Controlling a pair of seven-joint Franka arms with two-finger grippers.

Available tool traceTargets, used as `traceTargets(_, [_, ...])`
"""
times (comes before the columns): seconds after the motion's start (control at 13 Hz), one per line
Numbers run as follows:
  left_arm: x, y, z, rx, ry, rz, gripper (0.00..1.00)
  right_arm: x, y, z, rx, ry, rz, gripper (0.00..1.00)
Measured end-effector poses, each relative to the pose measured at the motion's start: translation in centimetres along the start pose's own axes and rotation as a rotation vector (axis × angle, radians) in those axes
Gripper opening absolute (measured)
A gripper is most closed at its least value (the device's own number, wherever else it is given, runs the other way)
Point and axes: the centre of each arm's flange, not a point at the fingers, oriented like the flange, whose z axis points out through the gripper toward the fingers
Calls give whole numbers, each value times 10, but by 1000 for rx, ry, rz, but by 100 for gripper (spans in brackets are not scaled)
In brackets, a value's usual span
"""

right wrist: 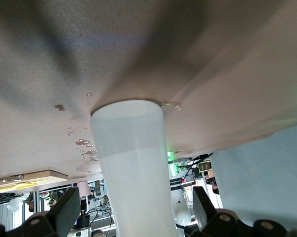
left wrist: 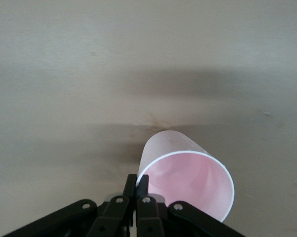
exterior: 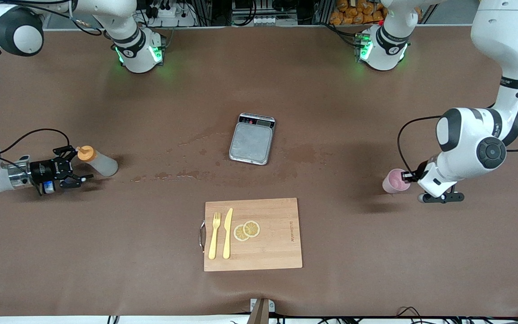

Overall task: Add sauce to pink cup with both arms
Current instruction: 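Place the pink cup on the silver scale with the left gripper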

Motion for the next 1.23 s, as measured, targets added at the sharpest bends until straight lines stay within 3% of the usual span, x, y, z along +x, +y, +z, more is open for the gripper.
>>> traceTargets(0.38, [-36,150,-39,-55,22,-25,3,17,0,13,-10,-26,16,100])
traceTargets(0.77, [-102,298,-49,-92,10,-175,3,28,-1,23,3,-60,-12,100])
traceTargets(1.23, [-162,390,-35,-68,6,-254,3,28,-1,27,11,-88,-28,100])
